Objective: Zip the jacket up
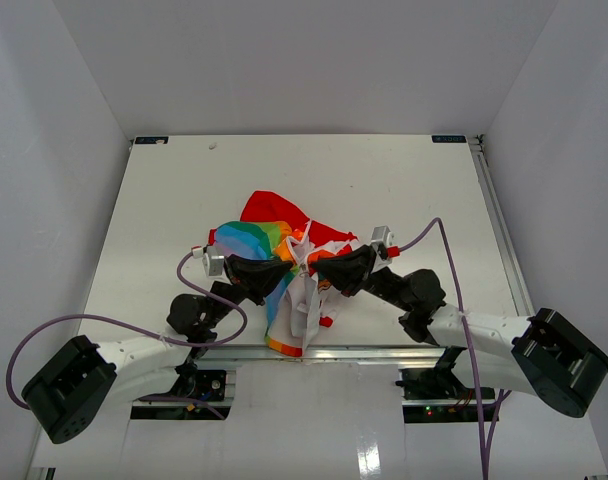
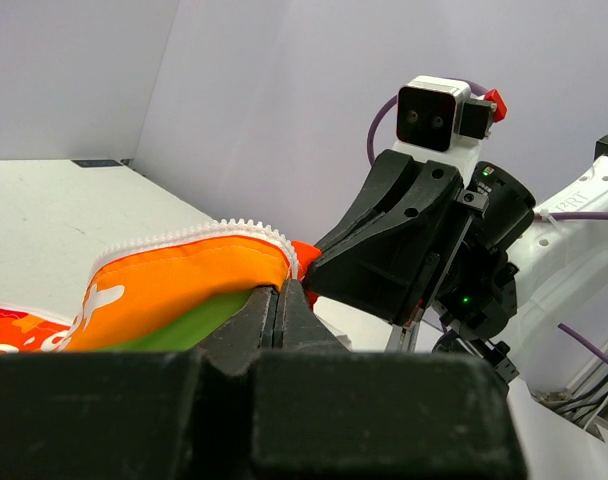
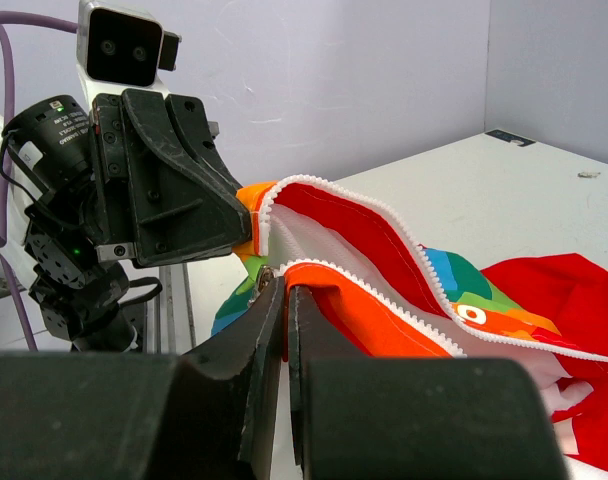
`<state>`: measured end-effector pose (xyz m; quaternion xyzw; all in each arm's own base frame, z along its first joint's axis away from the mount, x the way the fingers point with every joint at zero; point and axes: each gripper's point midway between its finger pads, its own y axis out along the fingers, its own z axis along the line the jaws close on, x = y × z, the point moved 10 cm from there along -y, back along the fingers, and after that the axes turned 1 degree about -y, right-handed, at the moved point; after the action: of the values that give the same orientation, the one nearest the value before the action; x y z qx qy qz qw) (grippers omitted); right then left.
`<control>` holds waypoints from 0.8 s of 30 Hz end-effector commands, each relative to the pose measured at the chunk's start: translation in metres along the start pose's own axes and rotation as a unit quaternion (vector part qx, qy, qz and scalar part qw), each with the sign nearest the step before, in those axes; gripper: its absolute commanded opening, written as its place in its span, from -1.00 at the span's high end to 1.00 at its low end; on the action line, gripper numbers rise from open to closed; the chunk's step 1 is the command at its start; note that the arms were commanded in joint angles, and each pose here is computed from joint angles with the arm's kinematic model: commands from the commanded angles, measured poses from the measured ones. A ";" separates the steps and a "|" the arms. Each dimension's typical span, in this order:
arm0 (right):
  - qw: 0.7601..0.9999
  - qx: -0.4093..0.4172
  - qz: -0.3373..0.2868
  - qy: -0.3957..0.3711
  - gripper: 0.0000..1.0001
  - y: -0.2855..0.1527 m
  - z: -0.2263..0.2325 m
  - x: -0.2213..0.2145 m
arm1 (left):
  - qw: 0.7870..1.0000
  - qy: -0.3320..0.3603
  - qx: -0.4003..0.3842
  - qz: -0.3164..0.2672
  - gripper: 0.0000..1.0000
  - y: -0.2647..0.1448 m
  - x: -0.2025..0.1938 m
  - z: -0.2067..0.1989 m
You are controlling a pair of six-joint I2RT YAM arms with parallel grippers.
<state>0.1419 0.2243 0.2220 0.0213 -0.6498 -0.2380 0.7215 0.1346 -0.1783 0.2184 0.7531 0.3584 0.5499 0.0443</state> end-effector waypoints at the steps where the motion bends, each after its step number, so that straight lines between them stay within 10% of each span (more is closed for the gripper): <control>1: 0.949 0.083 -0.287 -0.102 0.85 -0.002 0.030 0.094 | 0.990 0.028 -0.084 -0.114 1.00 0.001 0.034 -0.024; 24: 0.951 0.088 -0.281 -0.098 0.84 0.000 0.029 0.091 | 0.989 0.024 -0.090 -0.117 1.00 0.005 0.036 -0.025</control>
<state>0.1412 0.2238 0.2238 0.0244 -0.6496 -0.2395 0.7211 0.1345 -0.1791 0.2131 0.7598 0.3517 0.5455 0.0380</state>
